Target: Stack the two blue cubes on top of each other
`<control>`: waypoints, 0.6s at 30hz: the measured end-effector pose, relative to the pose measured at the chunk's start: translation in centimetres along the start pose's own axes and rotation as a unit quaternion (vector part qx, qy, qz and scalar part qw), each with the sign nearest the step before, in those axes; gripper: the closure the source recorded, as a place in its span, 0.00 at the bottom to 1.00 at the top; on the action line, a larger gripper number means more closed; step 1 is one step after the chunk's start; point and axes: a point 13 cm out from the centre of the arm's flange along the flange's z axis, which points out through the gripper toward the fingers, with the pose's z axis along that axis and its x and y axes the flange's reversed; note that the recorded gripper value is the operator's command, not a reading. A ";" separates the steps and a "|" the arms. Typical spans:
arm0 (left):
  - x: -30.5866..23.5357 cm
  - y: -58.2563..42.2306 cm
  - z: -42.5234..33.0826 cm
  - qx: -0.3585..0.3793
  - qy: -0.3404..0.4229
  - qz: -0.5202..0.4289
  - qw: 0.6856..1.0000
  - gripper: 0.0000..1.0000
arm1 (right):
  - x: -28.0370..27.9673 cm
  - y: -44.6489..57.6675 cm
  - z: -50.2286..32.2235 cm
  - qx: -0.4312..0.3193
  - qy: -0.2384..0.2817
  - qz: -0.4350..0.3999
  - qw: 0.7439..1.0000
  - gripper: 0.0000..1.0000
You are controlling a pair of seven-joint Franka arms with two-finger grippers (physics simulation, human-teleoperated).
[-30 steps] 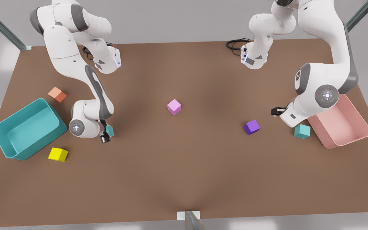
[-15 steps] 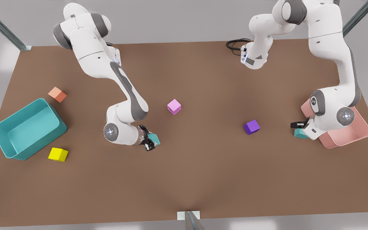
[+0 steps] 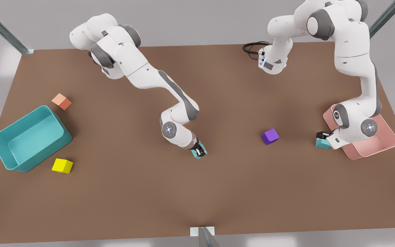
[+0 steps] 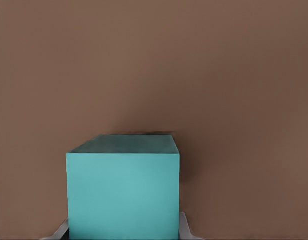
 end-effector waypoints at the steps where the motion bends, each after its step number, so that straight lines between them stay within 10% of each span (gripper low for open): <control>1: 0.0 0.3 0.5 -0.001 -0.001 0.006 1.000 0.00 | 0.1 0.2 0.1 -0.005 -0.001 0.002 1.000 0.13; 12: 0.9 0.7 4.8 0.013 -0.003 0.050 0.999 0.00 | 0.2 3.3 -2.0 -0.048 -0.002 0.029 0.998 0.08; 15: 0.9 0.7 5.0 0.013 -0.005 0.061 0.998 0.41 | -0.1 3.9 -2.9 -0.052 -0.001 0.039 0.998 0.08; 18: 0.4 0.4 4.7 0.010 -0.009 0.073 0.997 0.39 | -0.8 5.1 -5.7 -0.060 0.000 0.048 0.997 0.08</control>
